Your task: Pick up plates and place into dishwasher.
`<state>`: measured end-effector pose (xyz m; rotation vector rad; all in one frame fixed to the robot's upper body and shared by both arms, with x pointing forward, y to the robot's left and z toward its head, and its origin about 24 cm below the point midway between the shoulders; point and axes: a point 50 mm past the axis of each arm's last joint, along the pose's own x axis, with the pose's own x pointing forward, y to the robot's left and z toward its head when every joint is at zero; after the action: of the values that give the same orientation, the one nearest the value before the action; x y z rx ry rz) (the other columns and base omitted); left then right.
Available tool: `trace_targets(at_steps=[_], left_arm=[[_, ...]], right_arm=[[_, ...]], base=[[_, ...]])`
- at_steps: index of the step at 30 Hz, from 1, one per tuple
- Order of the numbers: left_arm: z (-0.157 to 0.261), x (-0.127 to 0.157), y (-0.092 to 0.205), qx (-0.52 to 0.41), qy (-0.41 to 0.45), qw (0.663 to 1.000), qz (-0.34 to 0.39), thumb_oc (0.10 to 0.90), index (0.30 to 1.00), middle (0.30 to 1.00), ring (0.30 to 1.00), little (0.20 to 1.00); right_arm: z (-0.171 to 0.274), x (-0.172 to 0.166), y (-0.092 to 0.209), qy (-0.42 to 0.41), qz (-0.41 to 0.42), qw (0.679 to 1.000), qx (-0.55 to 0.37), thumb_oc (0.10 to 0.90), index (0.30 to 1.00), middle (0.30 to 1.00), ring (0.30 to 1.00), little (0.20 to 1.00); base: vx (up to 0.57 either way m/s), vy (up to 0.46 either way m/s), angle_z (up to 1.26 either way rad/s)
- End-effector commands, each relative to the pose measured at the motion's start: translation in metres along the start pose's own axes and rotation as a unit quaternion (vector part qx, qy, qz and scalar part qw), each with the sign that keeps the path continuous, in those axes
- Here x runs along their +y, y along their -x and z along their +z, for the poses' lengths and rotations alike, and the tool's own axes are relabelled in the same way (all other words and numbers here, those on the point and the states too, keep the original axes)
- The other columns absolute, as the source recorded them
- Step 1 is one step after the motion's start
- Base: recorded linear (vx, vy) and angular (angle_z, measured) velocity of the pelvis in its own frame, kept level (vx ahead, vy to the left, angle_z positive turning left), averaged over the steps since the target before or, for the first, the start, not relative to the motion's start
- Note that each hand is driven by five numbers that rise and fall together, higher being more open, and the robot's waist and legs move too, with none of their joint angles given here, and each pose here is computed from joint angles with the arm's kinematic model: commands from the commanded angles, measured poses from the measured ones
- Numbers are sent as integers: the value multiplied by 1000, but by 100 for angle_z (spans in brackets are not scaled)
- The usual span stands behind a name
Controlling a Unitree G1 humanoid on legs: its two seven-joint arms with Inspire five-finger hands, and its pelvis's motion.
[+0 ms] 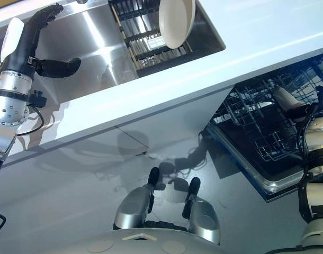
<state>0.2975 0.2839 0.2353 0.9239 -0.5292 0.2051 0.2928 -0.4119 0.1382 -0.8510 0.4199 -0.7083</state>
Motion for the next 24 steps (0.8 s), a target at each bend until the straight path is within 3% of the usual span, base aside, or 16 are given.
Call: trace_targets(at_steps=[1, 13, 24], left_arm=[[5, 16, 7, -25, 24, 998, 52, 800, 900, 900, 900, 900], [5, 16, 9, -32, 9, 998, 54, 800, 900, 900, 900, 900], [7, 25, 2, -46, -22, 995, 86, 800, 900, 900, 900, 900]], right_arm=[[-12, -21, 3, 94, -44, 994, -20, 800, 900, 900, 900, 900], [-9, 18, 21, -27, 82, 994, -64, 800, 900, 900, 900, 900], [32, 31, 54, -166, 95, 959, -208, 800, 900, 900, 900, 900]], base=[[-31, 123, -17], [-55, 129, -9], [-55, 95, -22]])
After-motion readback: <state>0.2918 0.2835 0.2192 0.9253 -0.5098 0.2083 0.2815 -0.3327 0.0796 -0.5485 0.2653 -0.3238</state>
